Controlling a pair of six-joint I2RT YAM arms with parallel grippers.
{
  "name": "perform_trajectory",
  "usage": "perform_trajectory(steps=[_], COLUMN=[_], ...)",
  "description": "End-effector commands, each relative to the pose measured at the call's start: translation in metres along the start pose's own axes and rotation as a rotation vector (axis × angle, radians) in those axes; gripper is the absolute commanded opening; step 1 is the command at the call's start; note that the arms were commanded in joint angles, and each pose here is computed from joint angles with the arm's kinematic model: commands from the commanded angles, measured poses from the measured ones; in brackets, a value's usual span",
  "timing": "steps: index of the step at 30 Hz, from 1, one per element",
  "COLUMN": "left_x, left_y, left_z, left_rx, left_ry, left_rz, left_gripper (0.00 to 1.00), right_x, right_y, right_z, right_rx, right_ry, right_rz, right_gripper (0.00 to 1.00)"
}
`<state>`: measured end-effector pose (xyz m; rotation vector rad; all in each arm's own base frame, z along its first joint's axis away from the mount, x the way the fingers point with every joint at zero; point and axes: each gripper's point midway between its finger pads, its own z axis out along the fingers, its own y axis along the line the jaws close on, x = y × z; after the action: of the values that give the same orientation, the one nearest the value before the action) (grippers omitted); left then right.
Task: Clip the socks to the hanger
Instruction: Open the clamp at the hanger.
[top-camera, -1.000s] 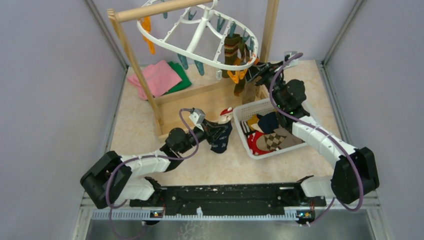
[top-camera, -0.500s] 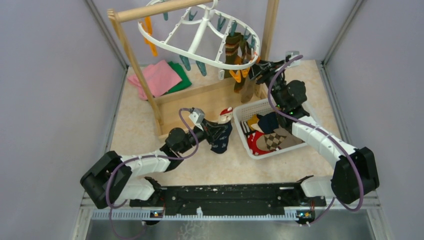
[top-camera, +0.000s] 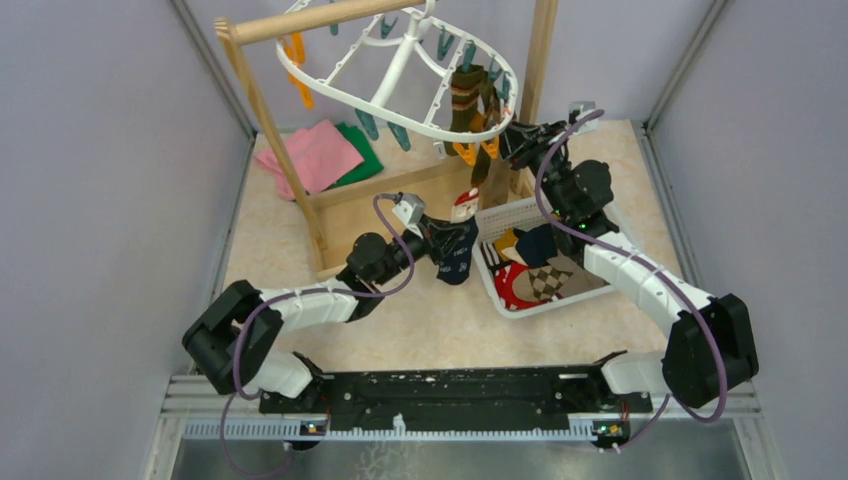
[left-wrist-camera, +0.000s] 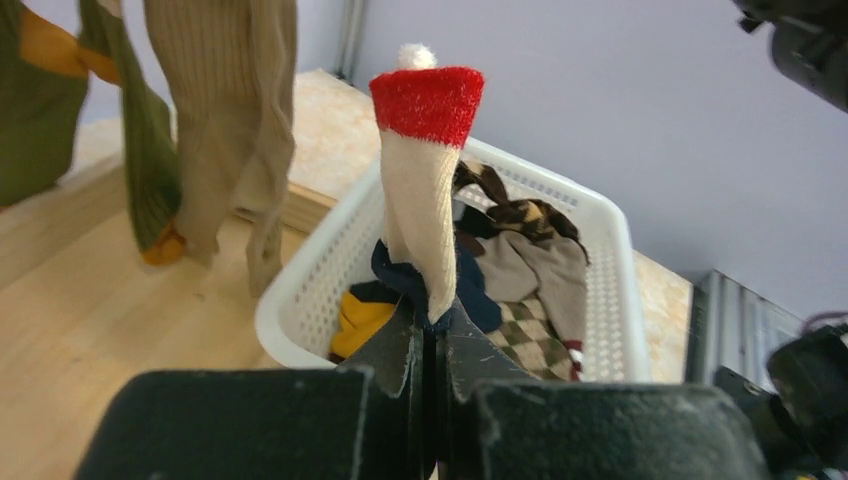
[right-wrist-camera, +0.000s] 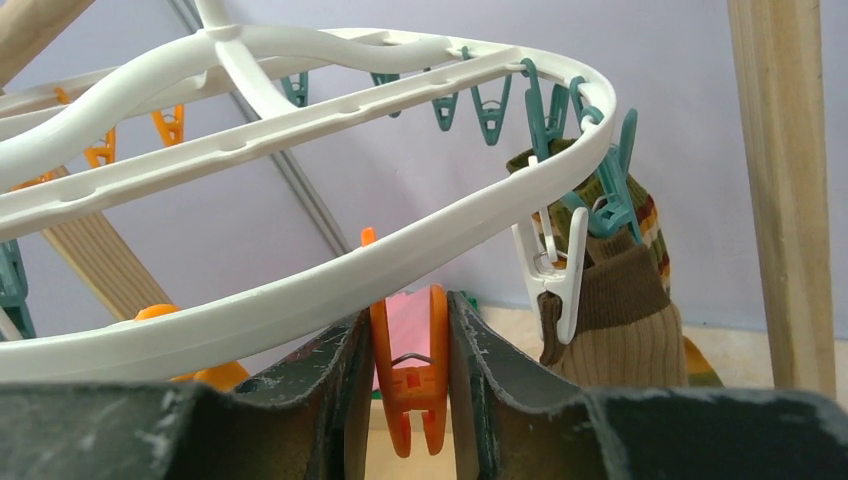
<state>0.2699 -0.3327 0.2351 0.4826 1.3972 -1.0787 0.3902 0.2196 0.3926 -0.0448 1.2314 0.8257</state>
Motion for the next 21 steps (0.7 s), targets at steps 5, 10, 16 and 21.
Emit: perform_trajectory(steps=[5, 10, 16, 21], left_x=[-0.036, -0.032, -0.037, -0.036], left_y=[0.022, 0.0, -0.015, -0.012], left_z=[0.03, 0.036, 0.025, 0.027], left_rx=[-0.069, 0.272, 0.597, 0.724], left_ry=[-0.139, -0.055, -0.022, 0.048], left_rz=[0.175, 0.065, -0.132, -0.221], left_gripper=[0.0, 0.0, 0.0, 0.0], right_x=[-0.028, -0.028, -0.024, -0.023], right_y=[0.029, 0.033, 0.038, 0.044], right_z=[0.008, 0.007, 0.005, 0.003], right_rx=[-0.073, -0.09, -0.119, -0.157], right_ry=[-0.033, -0.023, -0.008, 0.003], right_rz=[0.067, 0.068, 0.07, 0.063], right_gripper=[0.13, 0.13, 0.13, 0.12])
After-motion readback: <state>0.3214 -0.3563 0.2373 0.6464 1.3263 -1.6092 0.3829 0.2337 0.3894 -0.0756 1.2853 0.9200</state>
